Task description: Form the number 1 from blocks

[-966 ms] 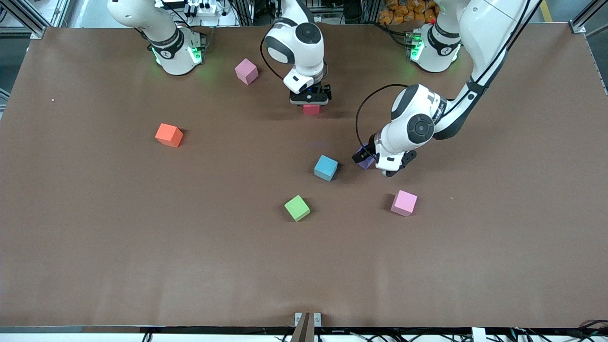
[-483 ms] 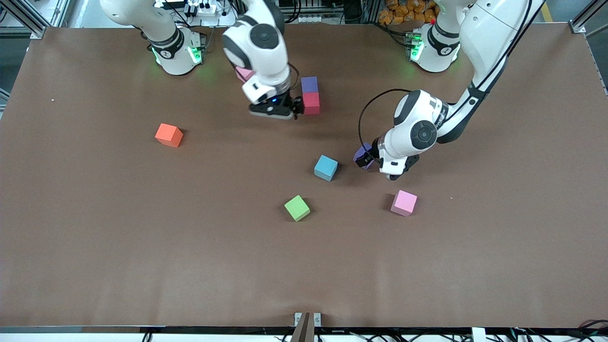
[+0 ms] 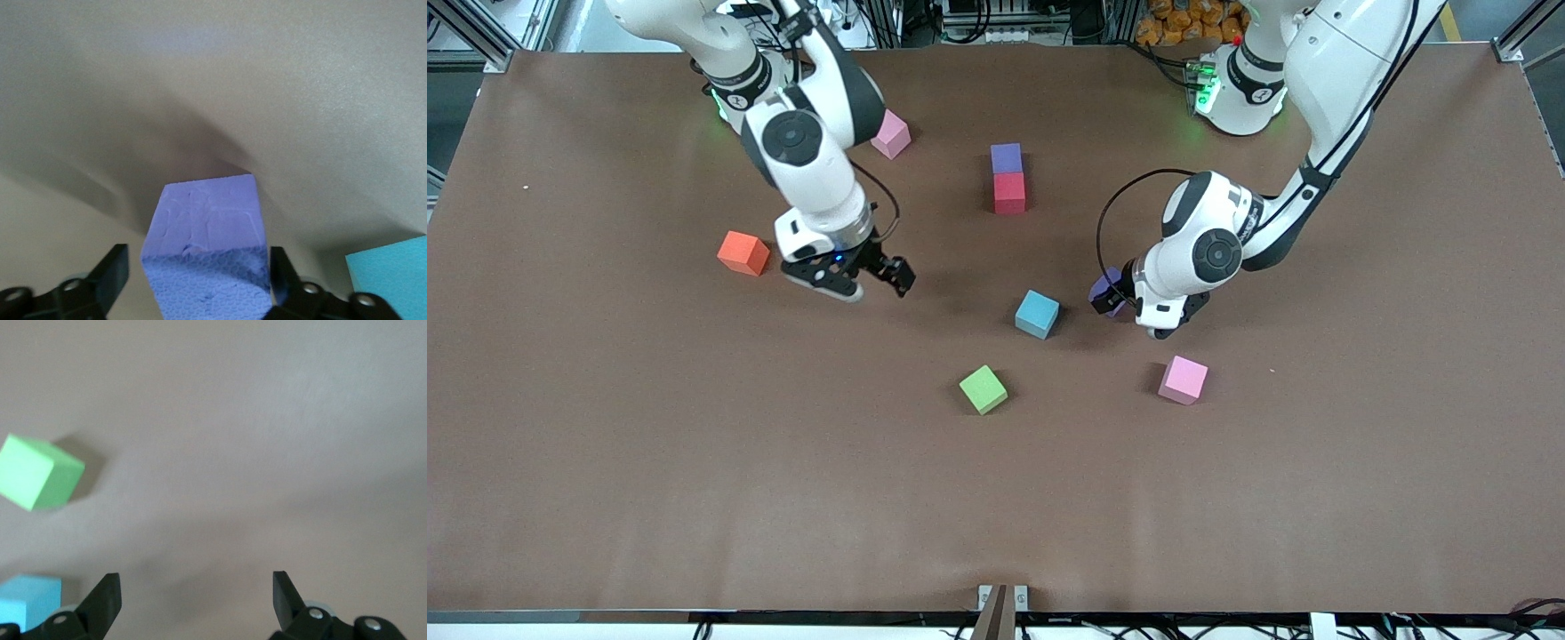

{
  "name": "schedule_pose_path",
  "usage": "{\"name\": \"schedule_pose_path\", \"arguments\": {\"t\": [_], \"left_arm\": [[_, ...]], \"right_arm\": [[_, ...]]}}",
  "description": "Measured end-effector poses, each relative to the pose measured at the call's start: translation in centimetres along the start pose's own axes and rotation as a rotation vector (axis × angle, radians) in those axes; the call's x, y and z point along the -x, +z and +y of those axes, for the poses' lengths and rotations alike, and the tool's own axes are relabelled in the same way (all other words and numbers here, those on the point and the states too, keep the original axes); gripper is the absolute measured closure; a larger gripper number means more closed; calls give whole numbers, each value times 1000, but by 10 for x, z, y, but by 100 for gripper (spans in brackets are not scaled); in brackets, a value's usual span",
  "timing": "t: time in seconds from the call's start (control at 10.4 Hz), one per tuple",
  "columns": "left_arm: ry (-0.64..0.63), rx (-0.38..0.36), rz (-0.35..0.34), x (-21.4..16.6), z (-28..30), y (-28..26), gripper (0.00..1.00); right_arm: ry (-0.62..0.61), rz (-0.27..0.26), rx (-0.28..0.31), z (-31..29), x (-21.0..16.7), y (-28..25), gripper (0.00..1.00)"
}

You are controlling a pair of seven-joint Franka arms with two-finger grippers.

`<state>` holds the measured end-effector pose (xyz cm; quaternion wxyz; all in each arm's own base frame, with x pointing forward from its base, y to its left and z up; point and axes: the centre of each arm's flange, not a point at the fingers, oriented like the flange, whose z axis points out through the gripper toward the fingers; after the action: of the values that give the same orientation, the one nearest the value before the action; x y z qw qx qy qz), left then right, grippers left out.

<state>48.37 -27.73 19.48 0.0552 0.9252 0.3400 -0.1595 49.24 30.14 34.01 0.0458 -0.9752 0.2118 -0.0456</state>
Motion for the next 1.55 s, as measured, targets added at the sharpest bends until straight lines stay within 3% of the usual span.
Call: {"name": "schedule_pose_path", "arguments": {"t": [0.19,0.29,0.58,0.97,1.16,1.55], "left_arm": [[9,7,5,3,4,-3,38],[30,13,13,9,10,-8,41],[209,-37,50,85,30,-33,41],[409,-106,67,200,38,-9,46],[439,-120,63,213,38,0,46],[553,-108,72,203,62,2,46]], "right_arm": [[32,26,-20,-6,-26,7,0],[45,55,-54,-13,-37,14,0],[84,120,-138,-22,-64,44,0],[50,140,-125,2,-99,46,0],[36,144,-118,8,-106,47,0],[-33,139,-106,2,-101,57,0]]}}
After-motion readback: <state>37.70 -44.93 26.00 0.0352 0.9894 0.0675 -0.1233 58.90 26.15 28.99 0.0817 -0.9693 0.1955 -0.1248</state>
